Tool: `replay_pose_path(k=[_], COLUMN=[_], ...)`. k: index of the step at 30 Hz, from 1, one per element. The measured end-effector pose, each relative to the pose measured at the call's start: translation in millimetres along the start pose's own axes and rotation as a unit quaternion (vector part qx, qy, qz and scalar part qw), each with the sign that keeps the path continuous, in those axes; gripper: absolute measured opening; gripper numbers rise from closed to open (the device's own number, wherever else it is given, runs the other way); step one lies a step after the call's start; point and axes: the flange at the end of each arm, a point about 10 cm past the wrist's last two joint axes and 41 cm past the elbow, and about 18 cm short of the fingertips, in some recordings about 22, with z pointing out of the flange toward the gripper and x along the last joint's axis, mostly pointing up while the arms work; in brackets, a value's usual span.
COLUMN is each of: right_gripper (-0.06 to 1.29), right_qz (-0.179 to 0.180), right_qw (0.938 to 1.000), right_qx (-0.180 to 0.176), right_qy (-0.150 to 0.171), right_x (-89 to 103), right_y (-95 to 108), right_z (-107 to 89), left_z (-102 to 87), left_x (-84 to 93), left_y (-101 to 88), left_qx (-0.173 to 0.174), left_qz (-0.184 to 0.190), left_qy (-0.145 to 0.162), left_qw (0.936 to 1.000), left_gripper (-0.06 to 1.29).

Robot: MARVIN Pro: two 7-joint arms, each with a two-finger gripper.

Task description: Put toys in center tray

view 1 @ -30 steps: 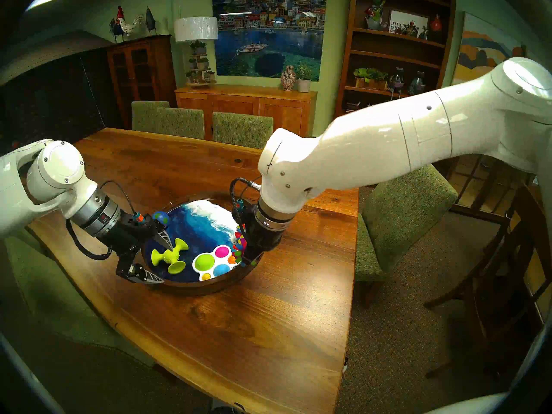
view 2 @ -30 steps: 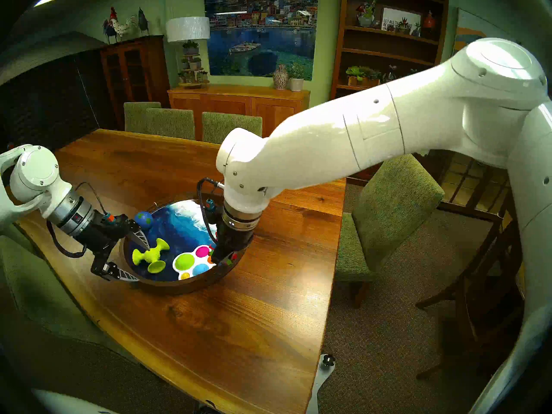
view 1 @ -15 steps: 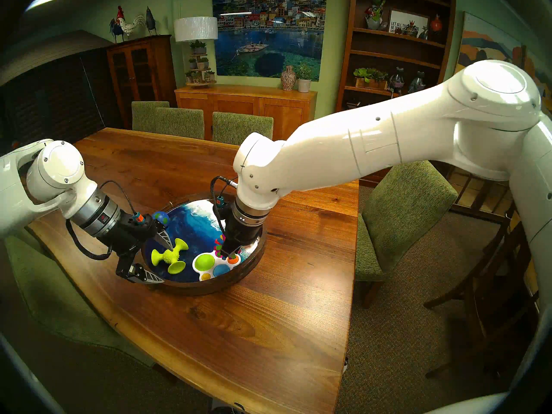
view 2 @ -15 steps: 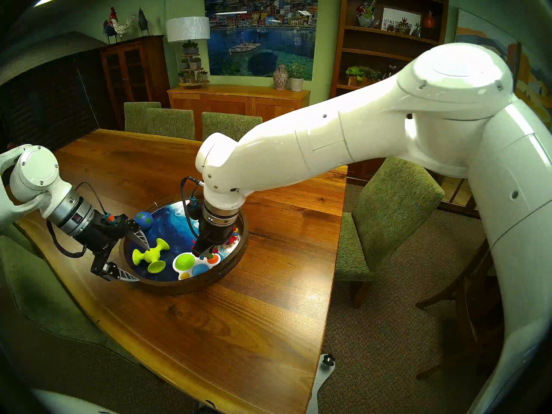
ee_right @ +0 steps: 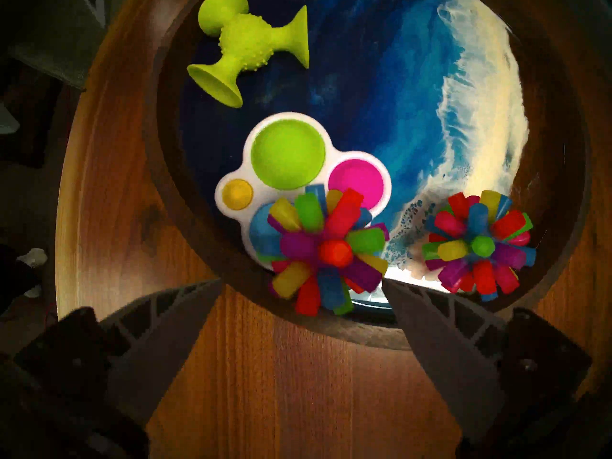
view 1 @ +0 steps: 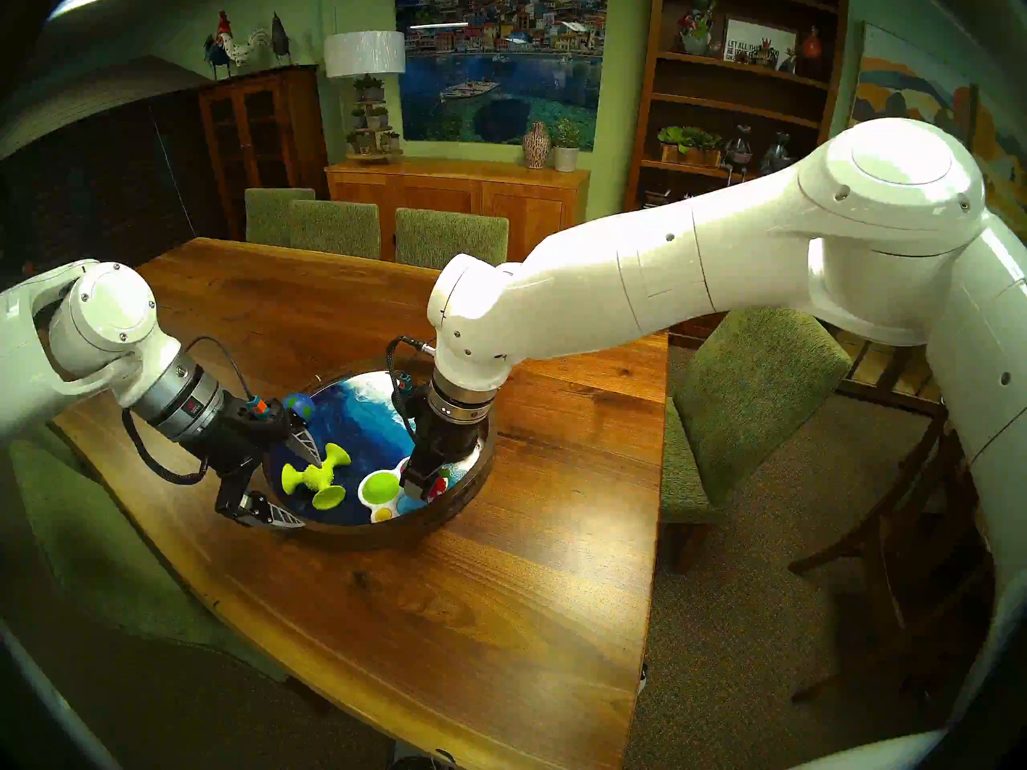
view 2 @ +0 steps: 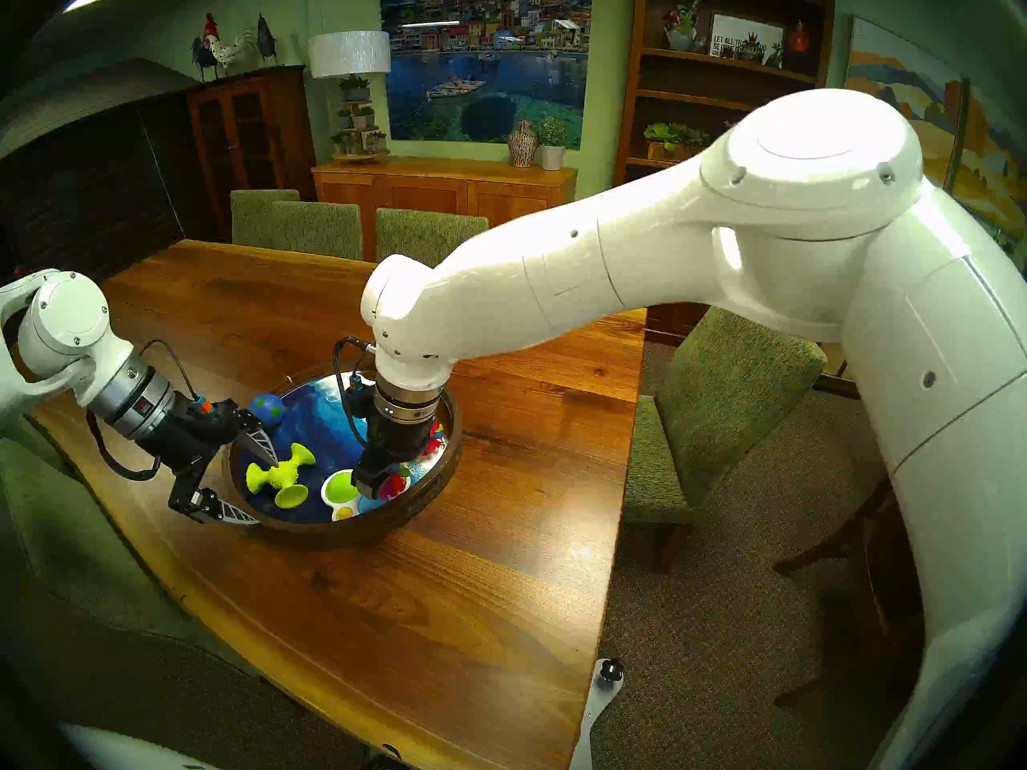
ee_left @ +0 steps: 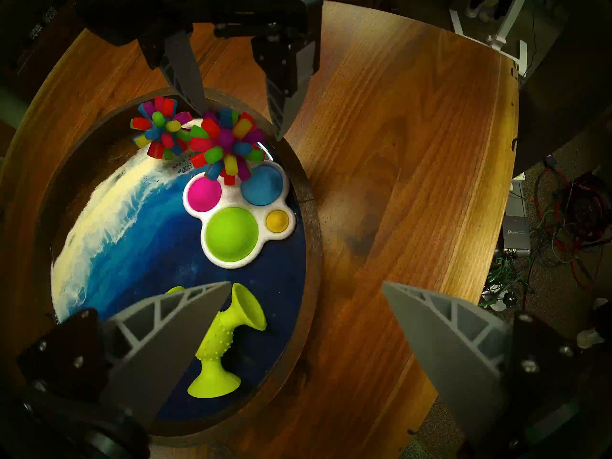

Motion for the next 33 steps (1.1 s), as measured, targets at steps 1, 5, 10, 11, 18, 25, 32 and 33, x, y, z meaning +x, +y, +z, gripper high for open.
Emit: replay_pose_path(k=[1,5,10,11,18,25,32,33], right_gripper=[1.21,1.21,1.21,1.21,1.21,1.21,1.21,1.21], right_qz=[-0.001,-0.004,-0.007,-0.007,-0.006,0.01,0.022,0.023], right_qw=[1.0,1.0,1.0,1.0,0.9999,0.9997,0.9994,0.9994], right_qx=[0.001,0.003,0.001,-0.001,-0.013,-0.022,-0.023,-0.024], right_qy=[-0.001,0.0,0.003,0.004,0.005,-0.009,-0.014,-0.01], right_x=[-2.0,-7.6,-16.3,-19.0,-33.8,-59.3,-87.9,-91.2], right_y=[-0.3,-1.3,-2.3,-2.3,1.6,7.4,6.1,5.6], right_z=[-1.3,-6.2,-16.3,-20.0,-39.2,-54.4,-64.1,-66.0], left_z=[0.0,-0.2,-0.5,-0.5,-0.5,-0.4,-0.4,-0.4], left_x=[0.0,0.1,0.3,0.3,0.4,0.5,0.5,0.5], left_y=[0.0,0.0,-0.2,-0.2,-0.2,-0.2,-0.2,-0.2], left_qx=[0.0,0.0,0.001,0.001,0.001,0.002,0.002,0.002], left_qz=[0.0,0.0,0.001,0.001,0.001,0.001,0.002,0.002], left_qy=[0.0,0.0,0.0,0.0,0.0,0.001,0.001,0.001], left_qw=[1.0,1.0,1.0,1.0,1.0,1.0,1.0,1.0], left_gripper=[1.23,1.23,1.23,1.23,1.23,1.23,1.23,1.23])
